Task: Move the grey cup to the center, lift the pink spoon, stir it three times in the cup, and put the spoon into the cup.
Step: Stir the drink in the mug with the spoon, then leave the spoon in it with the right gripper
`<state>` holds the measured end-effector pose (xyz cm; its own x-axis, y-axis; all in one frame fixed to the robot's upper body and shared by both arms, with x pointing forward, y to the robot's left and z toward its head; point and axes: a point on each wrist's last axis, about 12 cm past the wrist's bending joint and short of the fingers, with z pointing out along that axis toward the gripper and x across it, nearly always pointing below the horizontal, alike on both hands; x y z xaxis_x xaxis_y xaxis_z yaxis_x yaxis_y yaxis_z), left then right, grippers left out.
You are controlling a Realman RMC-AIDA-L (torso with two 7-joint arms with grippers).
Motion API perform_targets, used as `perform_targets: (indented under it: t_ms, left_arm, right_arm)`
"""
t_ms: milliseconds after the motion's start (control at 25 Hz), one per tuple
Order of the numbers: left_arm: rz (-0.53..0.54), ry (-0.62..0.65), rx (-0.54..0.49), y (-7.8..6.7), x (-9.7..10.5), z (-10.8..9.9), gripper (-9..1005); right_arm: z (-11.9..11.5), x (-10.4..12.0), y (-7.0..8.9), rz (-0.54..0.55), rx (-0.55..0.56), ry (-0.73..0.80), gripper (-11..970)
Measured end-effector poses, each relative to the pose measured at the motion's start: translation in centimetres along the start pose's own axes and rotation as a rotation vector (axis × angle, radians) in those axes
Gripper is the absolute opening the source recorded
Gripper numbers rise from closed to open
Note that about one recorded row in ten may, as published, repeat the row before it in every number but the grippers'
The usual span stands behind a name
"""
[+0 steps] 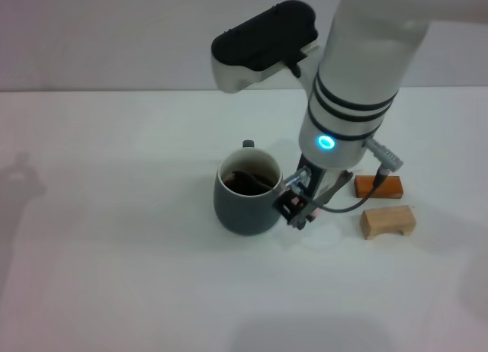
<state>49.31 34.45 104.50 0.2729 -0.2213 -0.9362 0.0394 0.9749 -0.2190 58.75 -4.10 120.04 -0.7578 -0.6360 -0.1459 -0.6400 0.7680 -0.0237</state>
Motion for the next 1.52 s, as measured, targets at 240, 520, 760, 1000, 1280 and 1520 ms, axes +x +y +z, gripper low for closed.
perform_targets:
  t_ms: [240,520,760,1000,1280,1520]
  left_arm:
    - [-0.005,0.005,-0.003,0.1,0.0,-0.3,10]
    - [-0.023,0.005,-0.002,0.1,0.0,-0.4,10]
    - [-0.023,0.006,-0.001,0.1,0.1,-0.5,10]
    - [-0.030,0.011,-0.002,0.1,0.2,-0.6,10]
    - [-0.035,0.010,-0.001,0.0,0.2,-0.6,10]
    - [-0.037,0.010,-0.001,0.0,0.2,-0.7,10]
  right_arm:
    - [-0.5,-0.6,1.5,-0.040,-0.016,-0.022,120]
    - [-1.0,-1.1,1.4,-0.037,-0.016,-0.047,120]
    - [-1.2,-1.5,0.9,-0.024,0.000,-0.082,120]
    - [-1.4,-2.0,0.5,-0.019,0.025,-0.109,119]
    - [-1.6,-2.3,0.2,-0.016,0.044,-0.136,119]
    - [-1.6,-2.5,0.0,-0.018,0.057,-0.153,119]
